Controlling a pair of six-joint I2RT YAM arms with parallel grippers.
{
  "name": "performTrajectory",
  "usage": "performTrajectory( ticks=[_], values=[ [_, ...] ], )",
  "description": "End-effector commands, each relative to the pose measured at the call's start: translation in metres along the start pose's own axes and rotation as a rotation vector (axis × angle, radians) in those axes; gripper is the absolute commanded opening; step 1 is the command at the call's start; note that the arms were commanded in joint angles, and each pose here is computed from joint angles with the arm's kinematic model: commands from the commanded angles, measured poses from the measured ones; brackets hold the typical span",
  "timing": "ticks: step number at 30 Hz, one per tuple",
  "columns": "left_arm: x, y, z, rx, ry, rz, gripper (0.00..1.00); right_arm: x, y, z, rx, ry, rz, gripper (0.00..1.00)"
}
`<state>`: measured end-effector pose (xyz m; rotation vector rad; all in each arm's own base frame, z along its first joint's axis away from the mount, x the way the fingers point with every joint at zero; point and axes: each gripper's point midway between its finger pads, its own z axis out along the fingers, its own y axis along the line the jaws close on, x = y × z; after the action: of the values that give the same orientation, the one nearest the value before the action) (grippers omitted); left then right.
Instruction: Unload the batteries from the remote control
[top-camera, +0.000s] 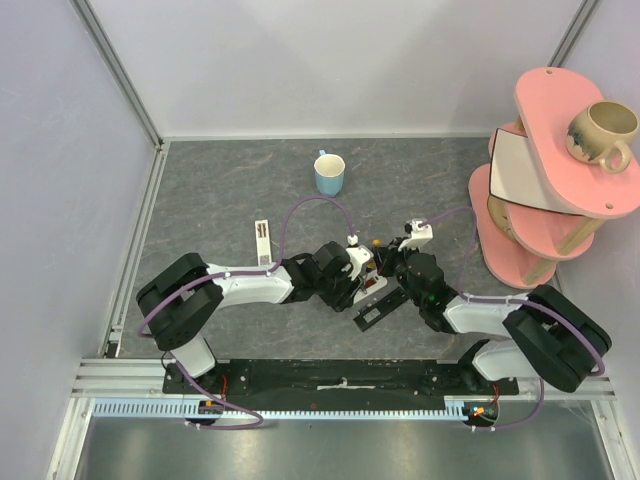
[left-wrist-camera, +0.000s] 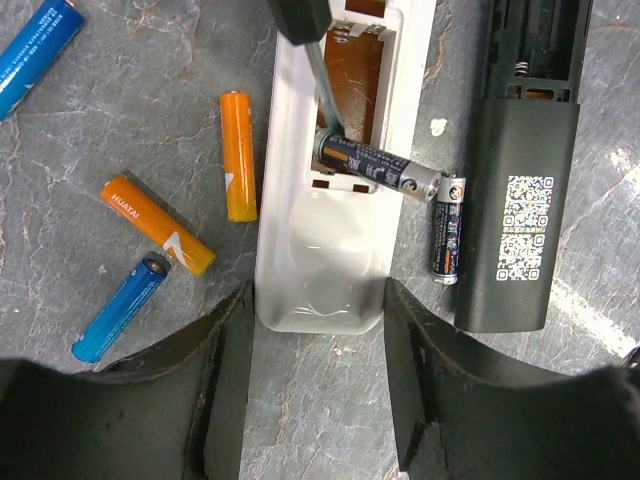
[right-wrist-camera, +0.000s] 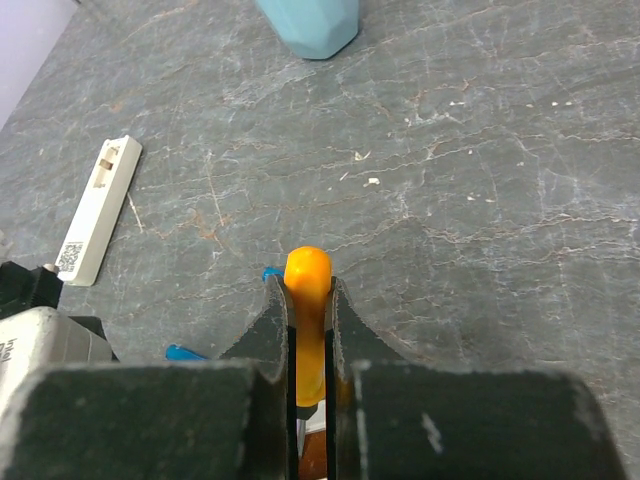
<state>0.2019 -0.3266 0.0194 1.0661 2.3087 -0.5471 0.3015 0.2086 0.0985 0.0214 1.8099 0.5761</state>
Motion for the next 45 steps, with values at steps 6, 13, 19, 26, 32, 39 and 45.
performTrajectory(
  ticks=[6, 13, 19, 26, 32, 39, 45],
  values=[
    [0.035, 0.014, 0.007, -0.053, 0.122, 0.029, 0.02, 0.001, 0.021, -0.004, -0.105, 0.016, 0.057, 0.0],
    [0.035, 0.014, 0.007, -0.051, 0.12, 0.029, 0.02, 0.01, 0.022, -0.021, -0.128, 0.079, 0.08, 0.0],
    [0.035, 0.014, 0.007, -0.051, 0.123, 0.028, 0.02, -0.005, 0.023, -0.037, -0.143, 0.037, 0.087, 0.0],
    [0.035, 0.014, 0.008, -0.051, 0.122, 0.029, 0.02, -0.017, 0.003, -0.036, -0.044, -0.02, 0.037, 0.0],
    [0.035, 0.014, 0.007, -0.052, 0.122, 0.028, 0.02, -0.023, -0.007, -0.029, 0.022, -0.056, 0.022, 0.0],
    [0.036, 0.014, 0.008, -0.052, 0.126, 0.028, 0.02, -0.04, -0.008, -0.022, 0.062, -0.106, 0.004, 0.0],
    [0.036, 0.014, 0.008, -0.052, 0.128, 0.029, 0.02, -0.046, -0.016, -0.022, 0.102, -0.139, 0.003, 0.0]
  ],
)
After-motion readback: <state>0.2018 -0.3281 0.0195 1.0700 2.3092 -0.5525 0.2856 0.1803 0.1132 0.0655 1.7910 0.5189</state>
